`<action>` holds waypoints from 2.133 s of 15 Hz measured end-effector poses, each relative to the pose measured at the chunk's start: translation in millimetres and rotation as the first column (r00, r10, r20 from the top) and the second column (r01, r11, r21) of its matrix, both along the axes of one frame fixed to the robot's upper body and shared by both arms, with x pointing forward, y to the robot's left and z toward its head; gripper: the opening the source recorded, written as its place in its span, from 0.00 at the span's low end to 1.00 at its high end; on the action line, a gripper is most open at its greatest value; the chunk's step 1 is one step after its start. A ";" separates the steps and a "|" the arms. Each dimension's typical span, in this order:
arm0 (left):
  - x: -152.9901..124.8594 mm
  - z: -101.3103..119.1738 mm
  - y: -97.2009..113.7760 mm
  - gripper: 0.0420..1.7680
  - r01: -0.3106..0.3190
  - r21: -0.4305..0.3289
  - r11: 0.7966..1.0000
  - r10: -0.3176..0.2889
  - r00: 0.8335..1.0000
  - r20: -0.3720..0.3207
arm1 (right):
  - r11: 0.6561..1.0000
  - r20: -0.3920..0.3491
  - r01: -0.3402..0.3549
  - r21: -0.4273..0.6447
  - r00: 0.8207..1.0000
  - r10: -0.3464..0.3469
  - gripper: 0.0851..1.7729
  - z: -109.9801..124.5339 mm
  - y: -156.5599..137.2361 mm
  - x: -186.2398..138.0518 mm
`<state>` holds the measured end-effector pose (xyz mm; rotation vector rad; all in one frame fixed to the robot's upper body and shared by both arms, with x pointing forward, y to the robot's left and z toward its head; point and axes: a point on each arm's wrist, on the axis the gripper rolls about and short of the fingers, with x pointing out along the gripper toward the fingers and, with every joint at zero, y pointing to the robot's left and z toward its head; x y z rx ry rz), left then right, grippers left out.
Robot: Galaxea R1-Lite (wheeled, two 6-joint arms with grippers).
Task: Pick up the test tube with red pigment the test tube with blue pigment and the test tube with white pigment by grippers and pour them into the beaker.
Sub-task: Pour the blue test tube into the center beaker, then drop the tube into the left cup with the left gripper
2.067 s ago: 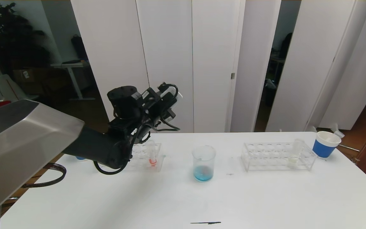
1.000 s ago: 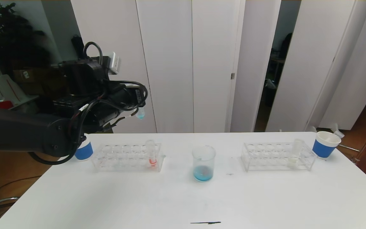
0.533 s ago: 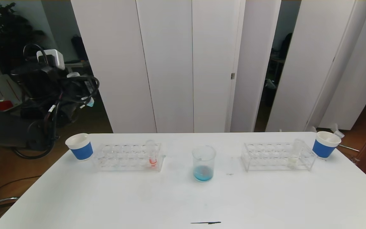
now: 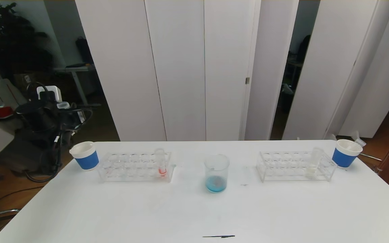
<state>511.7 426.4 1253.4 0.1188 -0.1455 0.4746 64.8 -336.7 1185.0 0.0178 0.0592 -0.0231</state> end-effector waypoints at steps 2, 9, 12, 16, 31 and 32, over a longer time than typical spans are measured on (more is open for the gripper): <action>3.4 -15.2 5.7 0.33 -0.010 -0.009 1.000 0.010 0.999 -0.033 | 1.000 0.000 -0.001 0.000 1.000 0.001 0.98 0.0 0.0 0.0; 4.9 -52.2 12.1 0.33 -0.019 -0.091 0.996 0.007 0.992 -0.129 | 1.000 0.000 -0.001 0.000 1.000 0.001 0.98 0.0 0.0 0.0; 4.4 -62.0 12.1 0.33 -0.019 -0.126 0.992 0.000 0.989 -0.149 | 1.000 0.000 0.000 0.000 1.000 0.000 0.98 0.0 0.0 0.0; 5.8 -72.5 8.8 0.33 -0.018 -0.138 0.990 -0.010 0.981 -0.194 | 1.000 0.000 -0.001 0.000 1.000 0.001 0.98 0.0 0.0 0.0; -22.5 -16.3 -15.2 0.99 0.031 -0.117 0.993 -0.053 0.981 -0.188 | 1.000 0.000 -0.001 0.000 1.000 0.001 0.98 -0.1 0.0 0.0; -35.2 3.5 -22.1 0.99 0.044 -0.115 0.992 -0.065 0.982 -0.177 | 1.000 0.000 -0.001 0.000 1.000 0.001 0.98 -0.1 0.0 0.0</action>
